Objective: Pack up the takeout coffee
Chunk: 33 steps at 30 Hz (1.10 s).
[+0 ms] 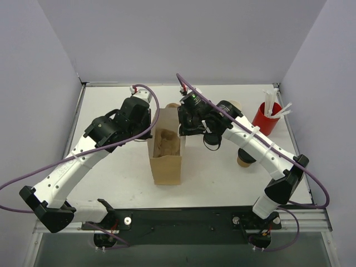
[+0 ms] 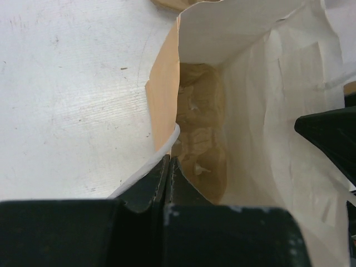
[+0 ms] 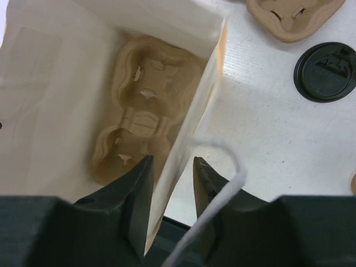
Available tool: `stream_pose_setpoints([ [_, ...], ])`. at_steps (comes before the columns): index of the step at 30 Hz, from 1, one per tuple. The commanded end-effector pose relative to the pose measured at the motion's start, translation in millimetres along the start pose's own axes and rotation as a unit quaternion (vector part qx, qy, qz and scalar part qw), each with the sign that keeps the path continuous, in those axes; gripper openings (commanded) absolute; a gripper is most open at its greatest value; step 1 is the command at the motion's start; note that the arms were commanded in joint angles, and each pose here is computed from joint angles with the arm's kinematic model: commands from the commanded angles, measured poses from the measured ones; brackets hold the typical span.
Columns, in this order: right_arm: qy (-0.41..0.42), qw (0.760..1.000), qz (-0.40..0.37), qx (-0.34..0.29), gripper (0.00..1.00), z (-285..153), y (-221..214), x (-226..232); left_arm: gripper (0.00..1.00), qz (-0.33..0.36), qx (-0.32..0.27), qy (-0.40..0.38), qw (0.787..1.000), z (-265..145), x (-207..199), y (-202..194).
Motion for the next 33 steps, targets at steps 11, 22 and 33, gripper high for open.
stream_pose_setpoints([
  [11,0.053,0.995,-0.046,-0.07,0.8,-52,11,-6,0.0,-0.007,-0.011,0.001,1.0,5,2,-2],
  [22,0.049,0.986,-0.021,-0.156,0.9,-105,7,-33,0.0,-0.011,-0.02,-0.015,1.0,5,1,-5],
  [33,-0.107,0.979,0.1,-0.143,0.92,-104,-20,-105,0.0,-0.051,-0.041,-0.031,0.997,1,-1,-6],
])
Point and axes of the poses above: each gripper's point midway between its finger pads, its own z axis out along the fingers, its own x axis along the line the jaws close on, y = z × x, the point moved 8 cm from there along -z, back along the fingers, and after that the axes turned 3 degrees about z, right-handed, at the moved point
